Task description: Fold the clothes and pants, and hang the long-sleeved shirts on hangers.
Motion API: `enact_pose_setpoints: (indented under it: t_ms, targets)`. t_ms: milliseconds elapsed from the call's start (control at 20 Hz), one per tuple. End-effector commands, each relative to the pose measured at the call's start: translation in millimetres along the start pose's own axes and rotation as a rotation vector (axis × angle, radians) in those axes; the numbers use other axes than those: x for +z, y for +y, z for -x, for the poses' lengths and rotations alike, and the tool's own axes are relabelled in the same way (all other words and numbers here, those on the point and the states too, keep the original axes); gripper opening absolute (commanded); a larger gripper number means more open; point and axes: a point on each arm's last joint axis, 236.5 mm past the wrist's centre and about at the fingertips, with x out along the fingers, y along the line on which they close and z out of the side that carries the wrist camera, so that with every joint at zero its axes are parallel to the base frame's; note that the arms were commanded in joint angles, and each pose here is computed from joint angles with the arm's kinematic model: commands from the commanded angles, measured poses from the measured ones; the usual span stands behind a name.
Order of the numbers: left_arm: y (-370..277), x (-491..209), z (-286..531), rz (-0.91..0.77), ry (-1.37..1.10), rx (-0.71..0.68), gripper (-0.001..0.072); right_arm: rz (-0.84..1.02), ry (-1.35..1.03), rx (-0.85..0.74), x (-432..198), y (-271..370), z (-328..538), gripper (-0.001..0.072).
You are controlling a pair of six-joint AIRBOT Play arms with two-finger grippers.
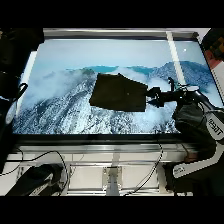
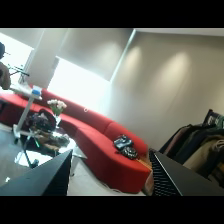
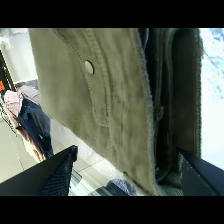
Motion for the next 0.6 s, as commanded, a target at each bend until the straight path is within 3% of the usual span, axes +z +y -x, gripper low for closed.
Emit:
enact_pose_setpoints:
  t_ms: [0,250,550]
  targets:
    - [-0.5,-0.2,0.2,0.000,0.001,0.000,0.0556,-0.015,0.013,-0.025,5.1,-8.7,-5.5,0.0704]
    - [-0.6,-0.2,0.2,0.000,0.001,-0.001,0.0556,-0.080,0.005,-0.088,10.3,-23.1,-11.9,0.0704]
    - [-0.6,-0.2,0.2,0.000,0.001,-0.001,0.0556,-0.028,0.011,-0.165,2.9,-22.0,-40.0,0.0704]
